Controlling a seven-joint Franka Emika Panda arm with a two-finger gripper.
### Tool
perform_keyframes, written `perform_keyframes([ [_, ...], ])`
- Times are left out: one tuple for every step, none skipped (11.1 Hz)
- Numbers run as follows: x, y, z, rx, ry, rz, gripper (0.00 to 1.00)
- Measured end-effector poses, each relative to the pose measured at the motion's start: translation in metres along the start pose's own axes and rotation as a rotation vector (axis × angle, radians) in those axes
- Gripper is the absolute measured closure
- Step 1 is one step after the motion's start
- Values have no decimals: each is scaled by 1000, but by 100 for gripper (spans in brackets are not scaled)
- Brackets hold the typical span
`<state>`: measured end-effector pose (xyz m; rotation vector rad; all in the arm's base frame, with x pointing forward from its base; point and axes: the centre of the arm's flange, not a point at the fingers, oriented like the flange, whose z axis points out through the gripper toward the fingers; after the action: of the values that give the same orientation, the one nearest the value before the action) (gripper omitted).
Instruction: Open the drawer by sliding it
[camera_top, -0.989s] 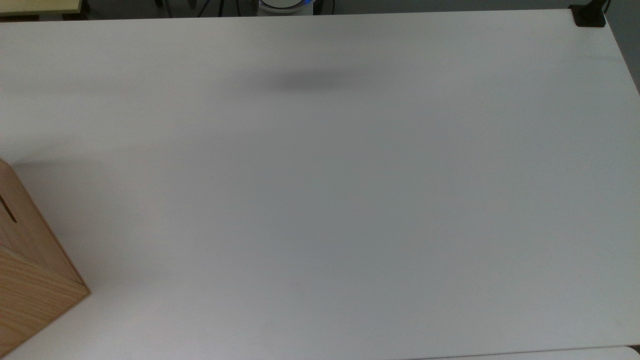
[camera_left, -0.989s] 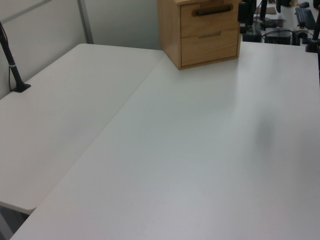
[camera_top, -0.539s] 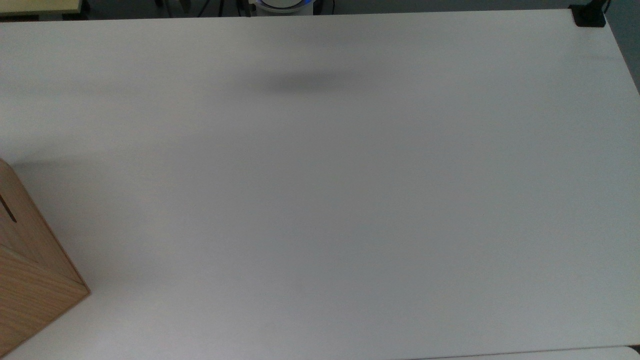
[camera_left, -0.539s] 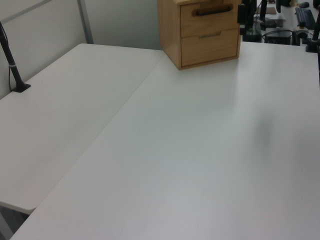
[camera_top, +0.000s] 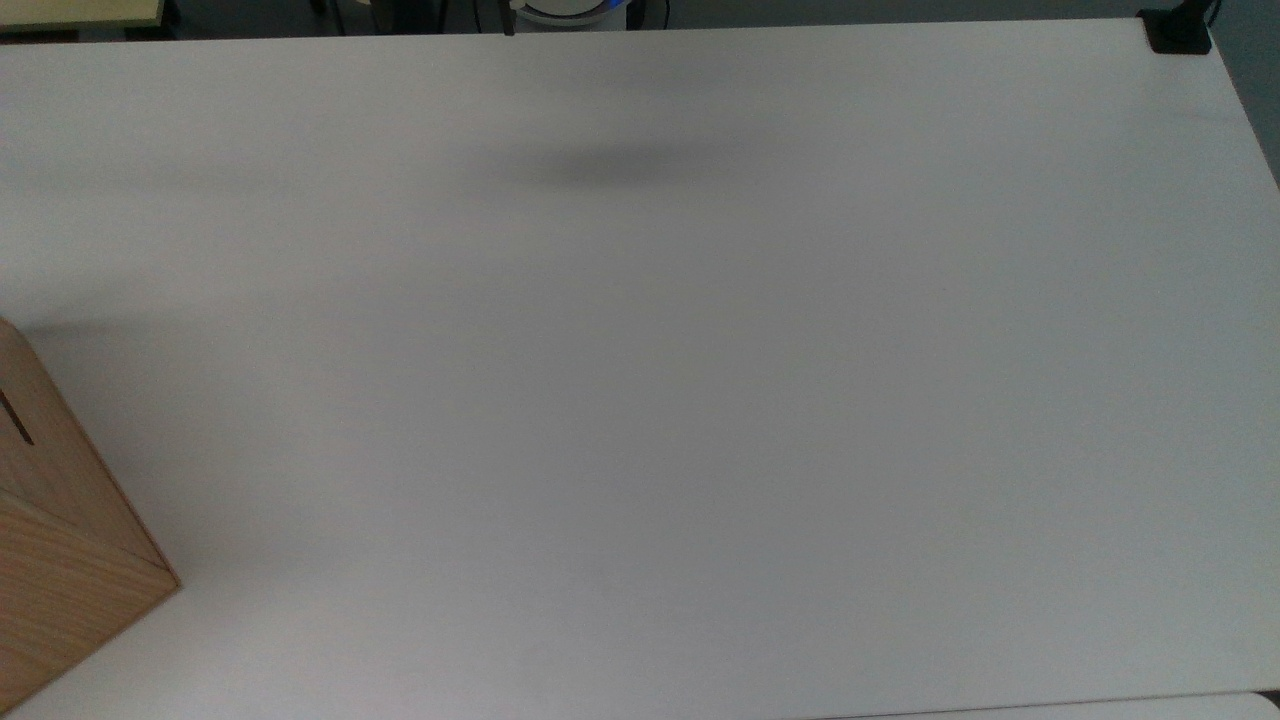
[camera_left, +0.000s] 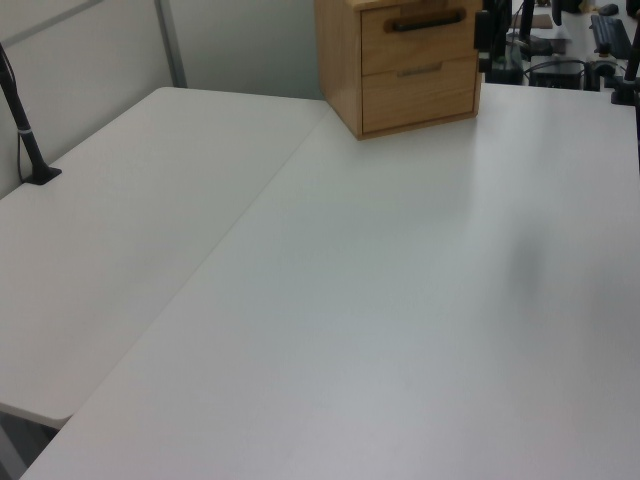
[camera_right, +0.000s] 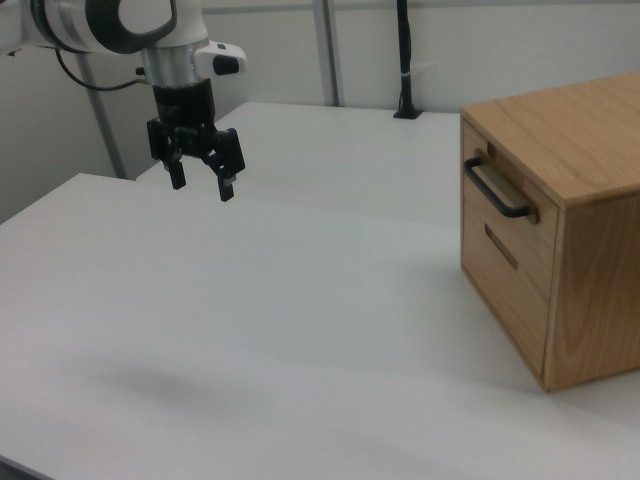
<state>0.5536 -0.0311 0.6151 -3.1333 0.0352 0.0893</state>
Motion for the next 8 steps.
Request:
perform_keyframes([
  [1,-3,2,0,-3,-9,0],
  [3,-5,4,0,-8,-36,0],
  [4,-4,6,-9,-12,-65,0],
  [8,-1,6,-33,7,-99,0],
  [14,1,4,-52,48,-145,0],
  [21,4,1,-69,97,-202,0],
  [28,11,-1,-98,141,-261,0],
  [36,22,-1,-150,174,-331,0],
])
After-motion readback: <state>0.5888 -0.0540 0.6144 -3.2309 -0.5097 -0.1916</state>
